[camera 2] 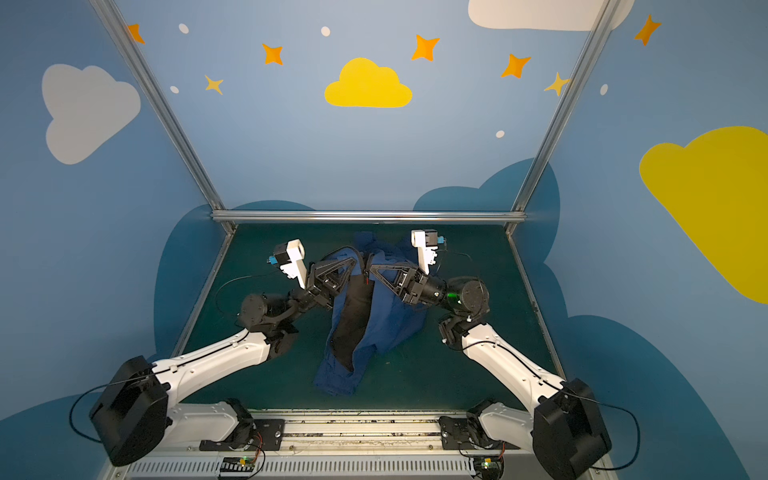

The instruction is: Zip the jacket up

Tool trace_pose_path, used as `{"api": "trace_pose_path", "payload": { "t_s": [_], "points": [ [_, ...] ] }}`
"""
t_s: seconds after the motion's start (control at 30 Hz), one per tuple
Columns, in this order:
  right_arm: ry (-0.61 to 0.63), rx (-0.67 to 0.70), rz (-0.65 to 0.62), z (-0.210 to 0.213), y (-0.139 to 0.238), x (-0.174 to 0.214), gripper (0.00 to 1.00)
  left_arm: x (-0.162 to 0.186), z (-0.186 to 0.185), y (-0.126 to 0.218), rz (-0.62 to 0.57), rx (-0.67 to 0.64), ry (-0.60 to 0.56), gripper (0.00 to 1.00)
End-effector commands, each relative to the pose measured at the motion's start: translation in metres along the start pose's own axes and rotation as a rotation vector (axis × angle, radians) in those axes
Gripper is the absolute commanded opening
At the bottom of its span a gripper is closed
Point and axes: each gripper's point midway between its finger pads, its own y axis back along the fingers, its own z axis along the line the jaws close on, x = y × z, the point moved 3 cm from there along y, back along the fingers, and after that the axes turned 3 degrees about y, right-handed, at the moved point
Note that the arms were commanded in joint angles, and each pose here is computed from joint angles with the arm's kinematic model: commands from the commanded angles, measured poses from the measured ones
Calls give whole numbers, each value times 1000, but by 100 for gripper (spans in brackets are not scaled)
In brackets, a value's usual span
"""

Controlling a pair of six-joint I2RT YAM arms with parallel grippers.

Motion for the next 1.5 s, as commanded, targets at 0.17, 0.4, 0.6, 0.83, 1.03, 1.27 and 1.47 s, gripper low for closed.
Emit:
{"api": "trace_pose_path", "payload": {
  "t_s": [0.17,0.4,0.6,0.83,1.03,1.27,1.47],
  "points": [
    [120,-110,-75,41,-8,-32,0,-32,-24,-17,-72,108,-40,3],
    [139,-120,-83,45,-10,-39,0,-35,-29,-25,-70,142,-30,3],
    [137,-127,-73,48,-10,-38,0,-40,-32,-27,-83,148,-45,3],
    [136,-125,-69,50,-9,-37,0,-45,-31,-30,-104,142,-63,3],
    [137,-124,-66,51,-8,-36,0,-47,-31,-32,-112,142,-73,3],
    [141,-128,-68,54,-7,-36,0,-48,-28,-32,-125,121,-83,3],
    [136,-126,-72,54,-6,-35,0,-50,-29,-31,-131,119,-86,3]
  ]
}}
